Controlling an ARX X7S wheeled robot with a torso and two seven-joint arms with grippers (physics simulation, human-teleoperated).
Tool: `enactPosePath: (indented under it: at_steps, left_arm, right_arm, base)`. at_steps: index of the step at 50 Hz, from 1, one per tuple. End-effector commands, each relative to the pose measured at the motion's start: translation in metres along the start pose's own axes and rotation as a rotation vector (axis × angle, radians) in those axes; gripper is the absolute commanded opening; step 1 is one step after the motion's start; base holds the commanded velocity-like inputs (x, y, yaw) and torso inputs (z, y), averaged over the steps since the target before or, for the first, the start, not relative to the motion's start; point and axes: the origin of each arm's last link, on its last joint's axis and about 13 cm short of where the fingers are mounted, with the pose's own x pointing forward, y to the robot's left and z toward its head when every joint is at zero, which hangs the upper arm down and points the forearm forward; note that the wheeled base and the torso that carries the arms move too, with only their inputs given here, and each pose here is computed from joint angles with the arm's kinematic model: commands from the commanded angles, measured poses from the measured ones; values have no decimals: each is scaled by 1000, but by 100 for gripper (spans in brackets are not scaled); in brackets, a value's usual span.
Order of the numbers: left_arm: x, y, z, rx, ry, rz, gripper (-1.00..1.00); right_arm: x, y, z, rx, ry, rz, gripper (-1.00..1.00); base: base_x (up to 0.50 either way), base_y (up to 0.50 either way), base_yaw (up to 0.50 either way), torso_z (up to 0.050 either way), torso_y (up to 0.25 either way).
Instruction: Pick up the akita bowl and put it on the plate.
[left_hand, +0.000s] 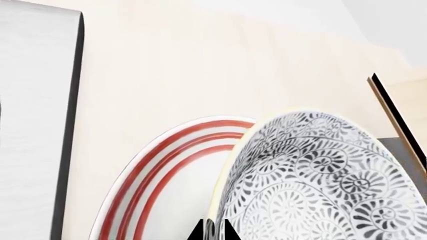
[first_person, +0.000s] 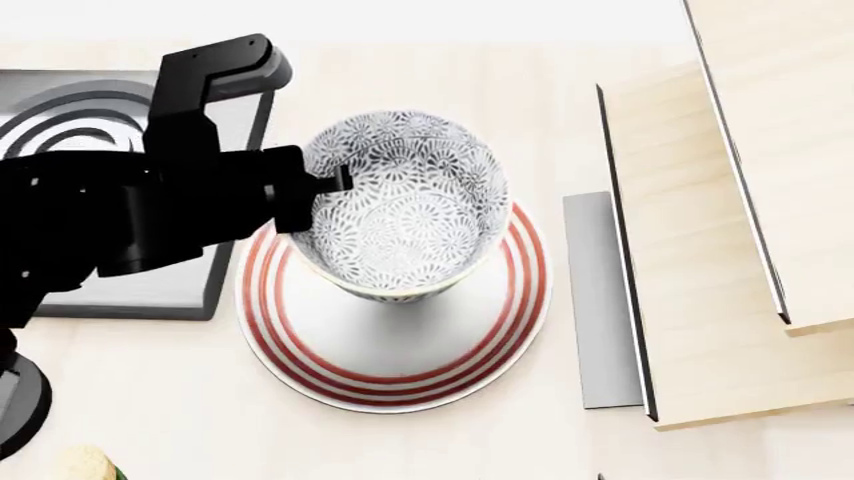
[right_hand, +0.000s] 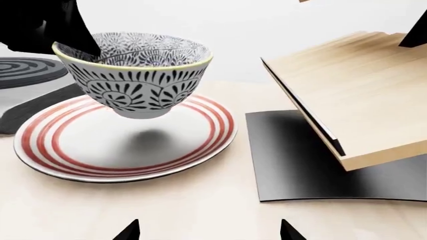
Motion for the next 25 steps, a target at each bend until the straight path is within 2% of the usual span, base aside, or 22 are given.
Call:
enactPosePath:
  at_steps: [1,25]
  left_arm:
    - [5,1,-3,-31,2,-19,-100]
    - [14,10,-22,-22,36,7,-100]
  right_arm:
    - [0,0,0,-1,2,1,100]
    - [0,0,0,-2,4,-3,100]
  base:
    - [0,0,0,0,0]
    - [0,0,0,0,0]
